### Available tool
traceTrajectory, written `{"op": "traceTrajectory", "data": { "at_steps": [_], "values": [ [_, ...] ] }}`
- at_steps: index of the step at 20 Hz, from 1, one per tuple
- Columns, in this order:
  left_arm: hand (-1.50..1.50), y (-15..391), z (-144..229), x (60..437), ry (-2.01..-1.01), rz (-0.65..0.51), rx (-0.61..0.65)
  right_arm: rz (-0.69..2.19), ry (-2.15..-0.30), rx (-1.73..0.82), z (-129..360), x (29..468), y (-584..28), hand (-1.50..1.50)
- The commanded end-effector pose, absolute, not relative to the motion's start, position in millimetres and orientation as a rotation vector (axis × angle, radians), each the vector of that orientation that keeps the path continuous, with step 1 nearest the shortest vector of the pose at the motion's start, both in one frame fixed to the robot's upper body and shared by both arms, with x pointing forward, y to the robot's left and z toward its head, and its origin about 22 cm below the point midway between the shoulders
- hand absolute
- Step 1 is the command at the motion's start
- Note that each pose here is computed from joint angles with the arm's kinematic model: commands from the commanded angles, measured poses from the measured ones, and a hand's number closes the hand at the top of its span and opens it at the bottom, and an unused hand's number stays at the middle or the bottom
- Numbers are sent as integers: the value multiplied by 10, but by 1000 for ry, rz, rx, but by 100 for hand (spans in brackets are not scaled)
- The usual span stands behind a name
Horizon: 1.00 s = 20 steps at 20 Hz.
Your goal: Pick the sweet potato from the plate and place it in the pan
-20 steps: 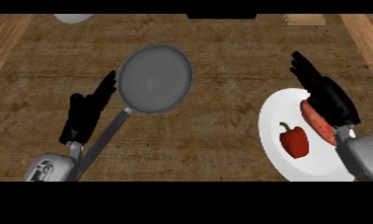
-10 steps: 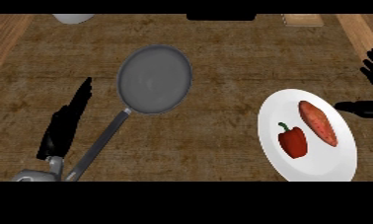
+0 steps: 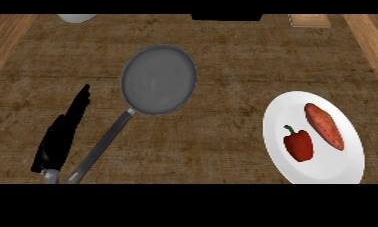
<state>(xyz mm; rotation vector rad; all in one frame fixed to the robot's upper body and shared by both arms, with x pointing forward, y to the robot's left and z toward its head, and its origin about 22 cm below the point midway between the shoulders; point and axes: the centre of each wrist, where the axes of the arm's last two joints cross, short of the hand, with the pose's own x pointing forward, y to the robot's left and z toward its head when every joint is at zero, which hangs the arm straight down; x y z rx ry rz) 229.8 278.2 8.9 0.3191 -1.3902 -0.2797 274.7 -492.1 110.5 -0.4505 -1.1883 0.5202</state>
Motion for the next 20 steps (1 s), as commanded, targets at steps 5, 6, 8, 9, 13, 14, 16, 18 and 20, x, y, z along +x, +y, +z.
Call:
{"op": "traceTrajectory", "data": {
  "at_steps": [5,6,8,9,13,14,16,18,20],
  "values": [
    [0,2951,168,2308,-1385,-281,320,842,-1063,-296,1454,3147,-4673,-150],
    [0,2911,-33,2083,-1385,-272,353,856,-1063,-280,1440,3143,-4639,-150],
    [0,2846,38,2374,-1378,-283,329,909,-1037,-270,1594,3369,-4510,-150],
    [0,2718,193,2244,-1384,-272,311,925,-1003,-269,1569,3335,-4519,-150],
    [0,2764,58,2293,-1387,-267,323,976,-960,-294,1521,3607,-4002,-150],
    [0,2918,31,2323,-1381,-258,346,987,-918,-272,1539,3605,-4007,-150],
    [0,2792,108,2303,-1376,-270,312,1023,-873,-254,1568,3664,-3957,-150],
    [0,2809,105,2171,-1396,-269,340,1060,-823,-233,1414,3623,-3963,-150],
    [0,2825,255,2374,-1379,-273,339,1088,-809,-266,1546,3721,-3692,-150]
  ]
}}
